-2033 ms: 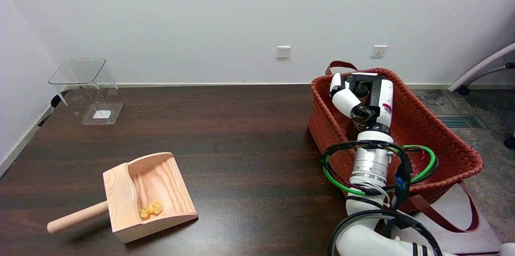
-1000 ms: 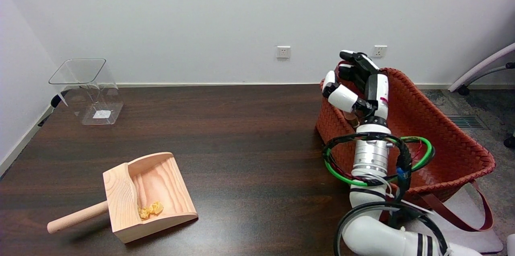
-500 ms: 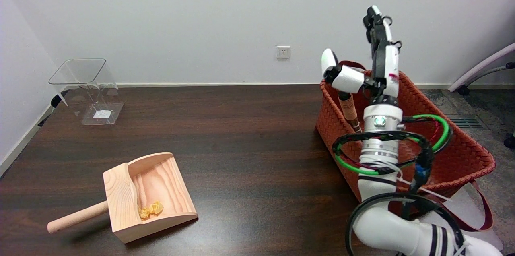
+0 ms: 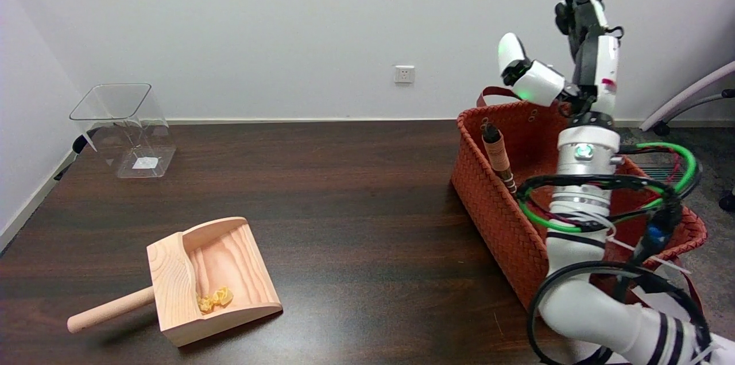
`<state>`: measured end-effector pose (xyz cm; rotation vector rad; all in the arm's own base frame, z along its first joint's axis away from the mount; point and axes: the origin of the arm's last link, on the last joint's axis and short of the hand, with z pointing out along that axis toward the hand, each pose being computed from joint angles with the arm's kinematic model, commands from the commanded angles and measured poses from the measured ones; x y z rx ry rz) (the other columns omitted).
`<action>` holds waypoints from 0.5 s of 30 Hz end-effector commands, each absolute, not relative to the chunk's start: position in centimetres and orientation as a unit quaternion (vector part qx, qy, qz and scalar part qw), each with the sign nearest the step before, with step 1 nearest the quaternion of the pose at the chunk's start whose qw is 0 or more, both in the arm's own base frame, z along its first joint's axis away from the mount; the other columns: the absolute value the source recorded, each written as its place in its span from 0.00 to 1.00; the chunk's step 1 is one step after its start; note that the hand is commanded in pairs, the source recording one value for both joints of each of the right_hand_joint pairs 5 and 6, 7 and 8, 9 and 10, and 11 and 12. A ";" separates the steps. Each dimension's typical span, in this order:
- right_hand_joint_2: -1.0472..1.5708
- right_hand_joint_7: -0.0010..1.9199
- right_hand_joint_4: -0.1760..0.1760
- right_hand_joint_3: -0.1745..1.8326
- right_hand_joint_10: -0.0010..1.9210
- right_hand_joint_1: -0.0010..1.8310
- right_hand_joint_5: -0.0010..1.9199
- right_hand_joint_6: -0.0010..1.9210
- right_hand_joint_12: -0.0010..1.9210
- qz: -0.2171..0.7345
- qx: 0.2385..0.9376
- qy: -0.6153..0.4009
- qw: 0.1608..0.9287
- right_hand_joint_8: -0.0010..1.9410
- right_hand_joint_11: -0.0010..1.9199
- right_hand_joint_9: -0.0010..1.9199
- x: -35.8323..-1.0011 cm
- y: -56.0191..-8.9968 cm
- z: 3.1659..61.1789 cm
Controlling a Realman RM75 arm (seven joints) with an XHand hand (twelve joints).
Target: Place the broom into the brown storage basket.
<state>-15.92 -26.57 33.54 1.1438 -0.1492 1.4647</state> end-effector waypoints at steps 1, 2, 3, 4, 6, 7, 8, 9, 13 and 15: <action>0.55 0.13 0.50 0.61 0.18 0.52 0.18 0.18 0.18 0.622 0.472 -0.028 0.624 0.12 0.18 0.18 -14.1 -25.2 38.2; 0.55 0.13 0.50 0.61 0.18 0.52 0.18 0.18 0.18 0.621 0.467 -0.027 0.629 0.12 0.18 0.18 -14.1 -25.1 38.7; 0.56 0.13 0.50 0.60 0.18 0.51 0.18 0.18 0.18 0.619 0.463 -0.026 0.633 0.12 0.18 0.18 -14.2 -25.0 39.0; 0.56 0.13 0.50 0.60 0.18 0.50 0.18 0.18 0.18 0.618 0.461 -0.024 0.637 0.12 0.18 0.18 -14.2 -25.0 39.4; 0.56 0.13 0.50 0.60 0.18 0.50 0.18 0.18 0.18 0.614 0.453 -0.017 0.646 0.12 0.18 0.18 -14.2 -24.6 40.3; 0.56 0.13 0.50 0.60 0.18 0.50 0.18 0.18 0.18 0.614 0.450 -0.014 0.649 0.12 0.18 0.18 -14.1 -24.4 40.7; 0.56 0.13 0.50 0.60 0.18 0.50 0.18 0.18 0.18 0.613 0.445 -0.011 0.653 0.12 0.18 0.18 -14.1 -24.1 41.2; 0.56 0.13 0.50 0.60 0.19 0.50 0.19 0.19 0.19 0.612 0.441 -0.007 0.657 0.12 0.19 0.19 -14.2 -23.9 41.6; 0.56 0.13 0.50 0.61 0.19 0.50 0.19 0.19 0.19 0.610 0.422 0.011 0.670 0.13 0.19 0.19 -14.2 -22.9 43.1; 0.56 0.13 0.50 0.62 0.20 0.50 0.20 0.20 0.20 0.605 0.418 0.018 0.677 0.13 0.20 0.20 -14.5 -22.5 43.6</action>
